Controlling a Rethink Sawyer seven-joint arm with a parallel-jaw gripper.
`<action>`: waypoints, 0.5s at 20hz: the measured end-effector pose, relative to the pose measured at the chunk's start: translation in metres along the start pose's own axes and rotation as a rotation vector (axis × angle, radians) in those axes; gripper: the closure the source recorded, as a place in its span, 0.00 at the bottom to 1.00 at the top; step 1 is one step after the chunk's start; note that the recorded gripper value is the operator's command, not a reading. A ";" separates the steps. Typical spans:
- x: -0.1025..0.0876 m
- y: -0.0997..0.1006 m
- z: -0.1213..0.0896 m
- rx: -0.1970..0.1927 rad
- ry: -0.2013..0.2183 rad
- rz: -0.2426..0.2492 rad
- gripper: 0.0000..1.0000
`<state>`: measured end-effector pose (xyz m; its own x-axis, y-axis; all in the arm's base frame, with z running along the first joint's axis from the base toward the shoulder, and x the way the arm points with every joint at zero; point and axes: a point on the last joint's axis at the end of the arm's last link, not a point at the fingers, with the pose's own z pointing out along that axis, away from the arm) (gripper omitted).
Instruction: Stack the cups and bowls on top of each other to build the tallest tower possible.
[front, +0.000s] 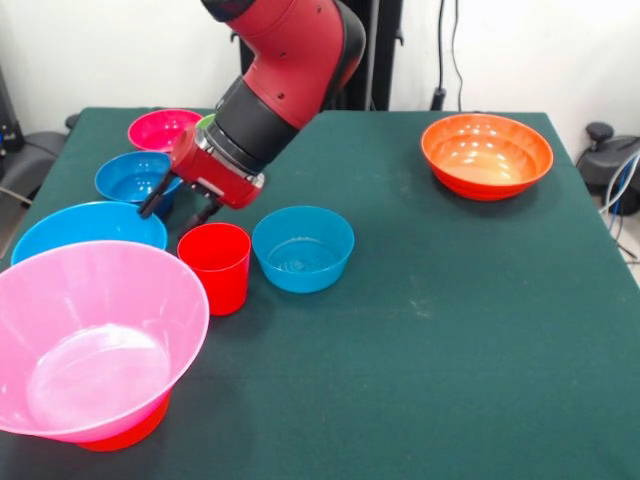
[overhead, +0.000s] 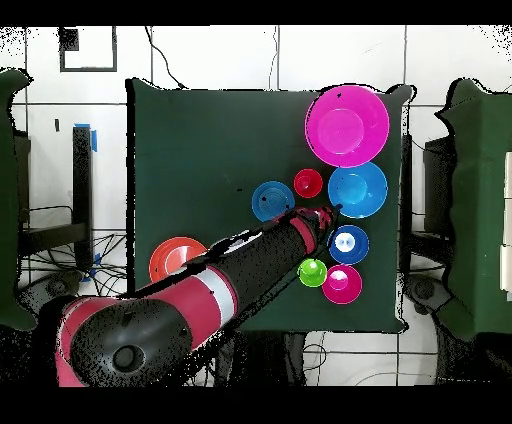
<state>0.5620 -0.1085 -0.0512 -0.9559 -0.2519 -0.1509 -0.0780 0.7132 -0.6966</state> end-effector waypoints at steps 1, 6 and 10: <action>0.000 0.000 0.001 0.000 0.000 -0.001 0.00; 0.006 0.000 0.008 0.000 0.013 -0.002 0.00; 0.010 -0.004 0.013 0.002 0.022 0.006 0.00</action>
<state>0.5568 -0.1223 -0.0584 -0.9623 -0.2336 -0.1395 -0.0721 0.7134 -0.6970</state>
